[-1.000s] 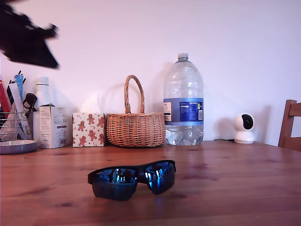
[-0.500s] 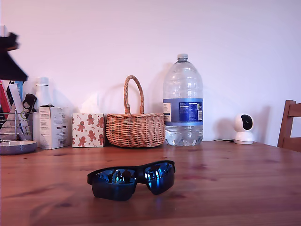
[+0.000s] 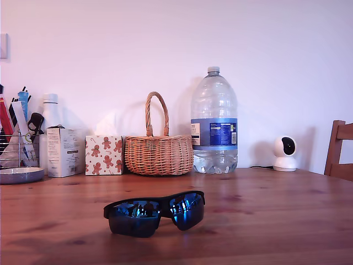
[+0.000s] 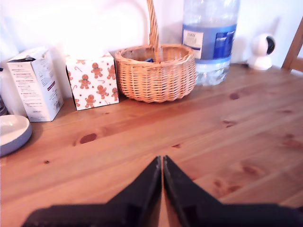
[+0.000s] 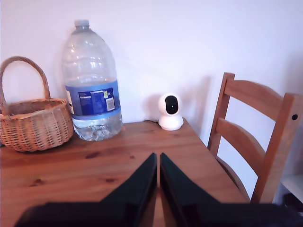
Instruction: Pick up the sunglasses and close them, then place them back on the table
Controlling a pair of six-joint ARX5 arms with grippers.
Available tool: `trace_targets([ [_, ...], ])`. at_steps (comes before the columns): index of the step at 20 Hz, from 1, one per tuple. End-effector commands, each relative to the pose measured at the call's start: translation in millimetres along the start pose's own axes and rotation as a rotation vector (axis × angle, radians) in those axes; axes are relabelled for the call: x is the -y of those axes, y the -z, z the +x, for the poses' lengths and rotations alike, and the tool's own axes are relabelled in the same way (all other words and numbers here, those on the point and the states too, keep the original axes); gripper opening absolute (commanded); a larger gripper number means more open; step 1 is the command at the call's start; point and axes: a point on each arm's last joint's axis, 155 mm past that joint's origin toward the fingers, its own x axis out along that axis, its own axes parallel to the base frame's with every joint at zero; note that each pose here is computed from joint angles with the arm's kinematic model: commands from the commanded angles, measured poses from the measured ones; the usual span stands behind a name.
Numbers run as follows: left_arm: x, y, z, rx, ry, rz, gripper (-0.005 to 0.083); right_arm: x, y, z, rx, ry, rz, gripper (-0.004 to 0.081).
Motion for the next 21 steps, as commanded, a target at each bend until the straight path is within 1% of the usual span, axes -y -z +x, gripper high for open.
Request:
trace_targets([
  [1,1.8,2.3,-6.3,0.015,0.001,-0.002,-0.0018,-0.1,-0.3,-3.5,0.015,-0.002,-0.002,-0.001],
  [3,3.9,0.7,-13.9,0.031,0.002,0.002,-0.0019,-0.4,-4.7,-6.8,0.036,-0.004,0.0,-0.001],
  [7,3.6,-1.0,-26.5,0.04,-0.02,0.005,-0.0018,-5.5,-1.9,-6.8,0.024,-0.025,0.007,-0.001],
  [8,3.8,-2.8,-29.3,0.048,-0.023,0.007,-0.0018,-6.3,2.6,-6.8,0.006,-0.028,0.031,-0.001],
  [9,4.3,-1.0,-31.4,0.042,-0.024,0.004,-0.0018,-5.9,8.8,-6.8,-0.018,-0.026,0.032,-0.001],
  [11,4.7,9.4,-34.1,0.004,-0.025,-0.039,-0.0019,-5.3,23.0,-7.4,-0.075,-0.022,0.031,-0.001],
  [18,3.7,57.8,-39.3,-0.187,-0.039,-0.091,-0.0018,-2.7,89.3,-21.6,-0.345,-0.012,0.009,-0.001],
  [21,3.9,76.4,-43.6,-0.262,-0.044,-0.111,-0.0019,-2.8,87.9,-21.2,-0.34,-0.012,0.01,-0.001],
])
